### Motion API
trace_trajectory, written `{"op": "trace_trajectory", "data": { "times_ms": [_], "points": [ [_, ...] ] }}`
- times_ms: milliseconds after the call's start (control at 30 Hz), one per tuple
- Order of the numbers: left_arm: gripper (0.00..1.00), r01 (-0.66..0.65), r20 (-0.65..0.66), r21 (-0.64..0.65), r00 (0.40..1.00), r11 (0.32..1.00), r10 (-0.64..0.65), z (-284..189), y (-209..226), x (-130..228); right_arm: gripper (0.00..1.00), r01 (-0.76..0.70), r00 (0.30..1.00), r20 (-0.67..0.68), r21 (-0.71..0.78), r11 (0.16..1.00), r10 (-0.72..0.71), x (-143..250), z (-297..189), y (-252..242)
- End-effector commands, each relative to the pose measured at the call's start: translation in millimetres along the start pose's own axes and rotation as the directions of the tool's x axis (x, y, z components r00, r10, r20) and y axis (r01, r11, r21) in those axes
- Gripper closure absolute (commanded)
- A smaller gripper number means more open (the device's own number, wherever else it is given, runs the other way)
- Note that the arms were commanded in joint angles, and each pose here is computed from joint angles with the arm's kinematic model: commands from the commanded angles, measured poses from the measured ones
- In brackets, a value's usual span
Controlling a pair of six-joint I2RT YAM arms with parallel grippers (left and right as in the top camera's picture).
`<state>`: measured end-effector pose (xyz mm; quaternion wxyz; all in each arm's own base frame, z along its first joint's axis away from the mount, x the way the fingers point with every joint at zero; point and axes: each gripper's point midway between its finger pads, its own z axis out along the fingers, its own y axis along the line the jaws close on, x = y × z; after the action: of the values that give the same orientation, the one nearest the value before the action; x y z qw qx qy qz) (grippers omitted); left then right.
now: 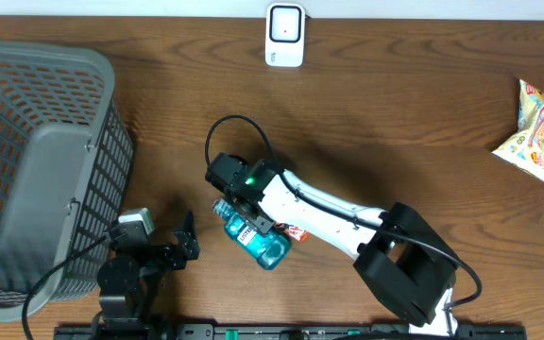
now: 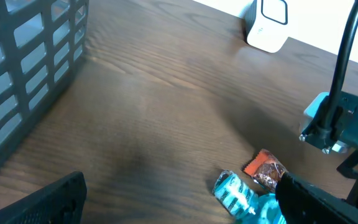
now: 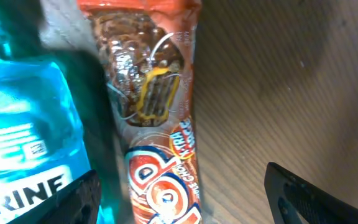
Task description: Scan the item barcode
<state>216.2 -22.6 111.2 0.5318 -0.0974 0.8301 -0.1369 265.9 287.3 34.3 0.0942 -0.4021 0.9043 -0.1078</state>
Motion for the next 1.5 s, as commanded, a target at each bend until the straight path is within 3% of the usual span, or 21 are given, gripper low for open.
{"op": "trace_trajectory", "data": {
  "times_ms": [0, 200, 533, 667, 1067, 1233, 1300, 1467],
  "points": [
    [0.02, -0.010, -0.033, 0.004, 0.999, 1.000, 0.010, 2.4, 1.0, 10.2, 0.21, -0.020, 1.000, -0.004, 0.048, 0.999, 0.020, 2.4, 2.6, -7.1],
    [0.02, -0.010, -0.033, 0.004, 0.999, 1.000, 0.010, 2.4, 1.0, 10.2, 0.29, -0.019, 0.999, -0.049, -0.094, 0.995, 0.015, 12.7, 6.5, 17.1],
    [0.02, -0.010, -0.033, 0.004, 0.999, 1.000, 0.010, 2.4, 1.0, 10.2, 0.42, -0.010, 0.996, -0.093, -0.085, 0.996, 0.002, 38.7, 33.1, 21.4],
    [0.02, -0.010, -0.033, 0.004, 0.999, 1.000, 0.010, 2.4, 1.0, 10.2, 0.62, -0.015, 0.998, -0.058, -0.067, 0.998, 0.012, 31.4, 38.1, 19.7],
    [0.02, -0.010, -0.033, 0.004, 0.999, 1.000, 0.010, 2.4, 1.0, 10.2, 0.60, 0.042, 0.987, -0.154, -0.051, 0.998, -0.049, 64.5, 73.8, 24.9],
    [0.02, -0.010, -0.033, 0.004, 0.999, 1.000, 0.010, 2.4, 1.0, 10.2, 0.88, 0.039, 0.975, -0.218, -0.036, 0.999, -0.046, 78.0, 87.1, 25.7],
    [0.02, -0.010, -0.033, 0.004, 0.999, 1.000, 0.010, 2.4, 1.0, 10.2, 0.92, 0.043, 0.971, -0.231, -0.057, 0.997, -0.055, 81.2, 87.8, 29.4],
    [0.02, -0.010, -0.033, 0.004, 0.999, 1.000, 0.010, 2.4, 1.0, 10.2, 0.99, 0.107, 0.963, -0.197, -0.339, 0.935, -0.182, 64.9, 64.6, 58.5]
  ]
}}
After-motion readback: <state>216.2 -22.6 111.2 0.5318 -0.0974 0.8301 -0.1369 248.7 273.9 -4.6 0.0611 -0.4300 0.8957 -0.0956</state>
